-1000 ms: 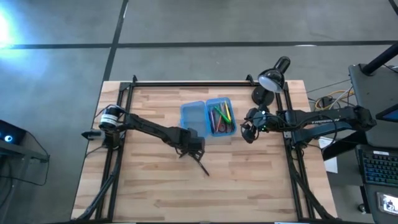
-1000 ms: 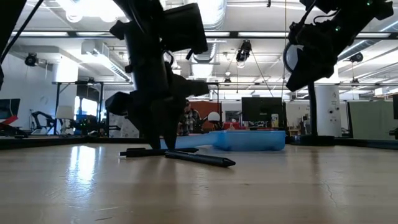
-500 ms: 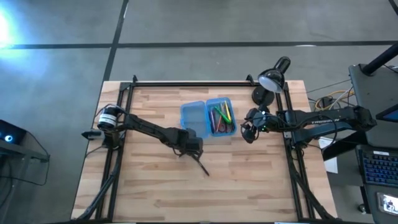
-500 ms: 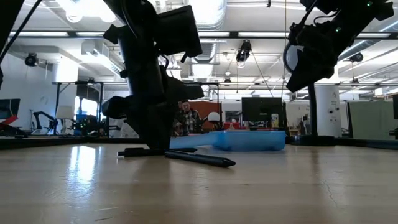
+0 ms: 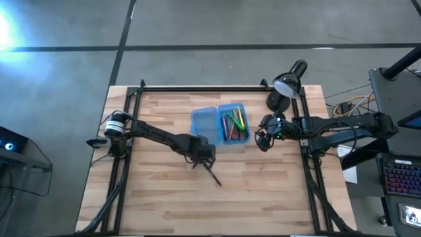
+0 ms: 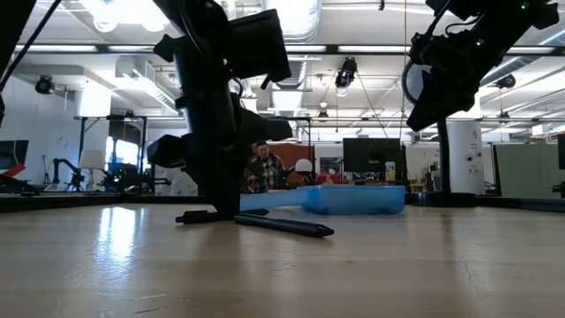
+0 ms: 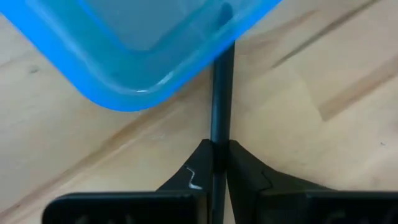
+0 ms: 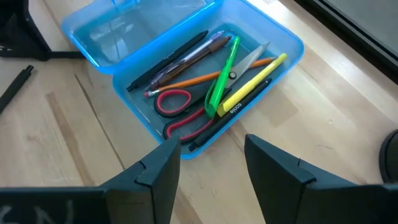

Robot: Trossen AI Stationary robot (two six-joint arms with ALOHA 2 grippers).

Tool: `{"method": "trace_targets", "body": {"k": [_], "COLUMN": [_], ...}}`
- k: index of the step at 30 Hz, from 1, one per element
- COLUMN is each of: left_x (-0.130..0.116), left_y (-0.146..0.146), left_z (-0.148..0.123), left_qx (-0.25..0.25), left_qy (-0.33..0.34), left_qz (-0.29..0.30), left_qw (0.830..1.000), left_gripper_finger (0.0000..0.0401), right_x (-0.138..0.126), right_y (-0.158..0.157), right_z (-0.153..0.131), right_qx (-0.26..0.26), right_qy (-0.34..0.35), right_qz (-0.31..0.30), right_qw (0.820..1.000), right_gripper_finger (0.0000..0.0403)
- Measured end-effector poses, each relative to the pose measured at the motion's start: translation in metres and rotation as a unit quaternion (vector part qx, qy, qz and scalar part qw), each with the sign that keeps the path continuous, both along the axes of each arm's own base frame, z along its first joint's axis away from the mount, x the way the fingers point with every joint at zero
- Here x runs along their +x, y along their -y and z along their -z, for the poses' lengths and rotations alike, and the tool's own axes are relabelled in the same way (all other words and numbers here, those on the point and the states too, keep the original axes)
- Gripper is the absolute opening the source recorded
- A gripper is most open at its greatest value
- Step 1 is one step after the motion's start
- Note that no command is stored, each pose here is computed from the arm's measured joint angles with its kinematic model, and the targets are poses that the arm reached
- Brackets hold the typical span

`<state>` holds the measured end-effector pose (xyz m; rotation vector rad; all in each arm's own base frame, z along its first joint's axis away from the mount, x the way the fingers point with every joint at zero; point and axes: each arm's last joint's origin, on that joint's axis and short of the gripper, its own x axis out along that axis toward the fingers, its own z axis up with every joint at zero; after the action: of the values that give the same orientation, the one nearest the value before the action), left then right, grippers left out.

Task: Pick & place school supplies into a supply box
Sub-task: Put the black pen into the supply box

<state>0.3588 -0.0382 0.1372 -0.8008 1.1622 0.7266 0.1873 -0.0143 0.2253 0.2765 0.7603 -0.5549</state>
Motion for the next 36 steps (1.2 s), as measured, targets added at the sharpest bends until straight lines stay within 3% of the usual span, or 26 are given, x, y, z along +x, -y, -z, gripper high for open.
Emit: {"method": "trace_targets", "body": {"k": [9,17,21,25,29,36], "left_x": [0.006,0.002,0.011,0.028,0.045,0.064], "left_y": [0.011,0.018,0.019,0.014,-0.007,-0.064], "left_z": [-0.018,-0.05,-0.073,-0.103,-0.114,-0.103], "left_qx": [-0.018,-0.027,-0.024,-0.012,0.006,-0.011], "left_qy": [-0.02,-0.033,0.001,0.082,0.174,0.326], "left_qz": [0.032,0.0,-0.025,-0.065,-0.134,-0.245], "left_qw": [0.999,0.999,0.999,0.994,0.975,0.913], "left_gripper_finger": [0.0008,0.0007,0.0007,0.0007,0.0007,0.0007], "right_x": [0.0,0.0,-0.001,-0.002,-0.006,-0.016], "right_y": [0.0,0.0,0.001,0.001,0.001,0.004], "right_z": [0.0,0.0,0.0,-0.002,-0.01,-0.032], "right_qx": [0.0,-0.002,-0.002,0.023,0.03,0.018], "right_qy": [0.0,0.002,0.005,0.026,0.066,0.12], "right_qz": [0.0,0.009,0.02,0.052,0.082,0.101], "right_qw": [1.0,1.0,1.0,0.998,0.994,0.987], "right_gripper_finger": [0.0166,0.0164,0.016,0.0156,0.0155,0.0155]}}
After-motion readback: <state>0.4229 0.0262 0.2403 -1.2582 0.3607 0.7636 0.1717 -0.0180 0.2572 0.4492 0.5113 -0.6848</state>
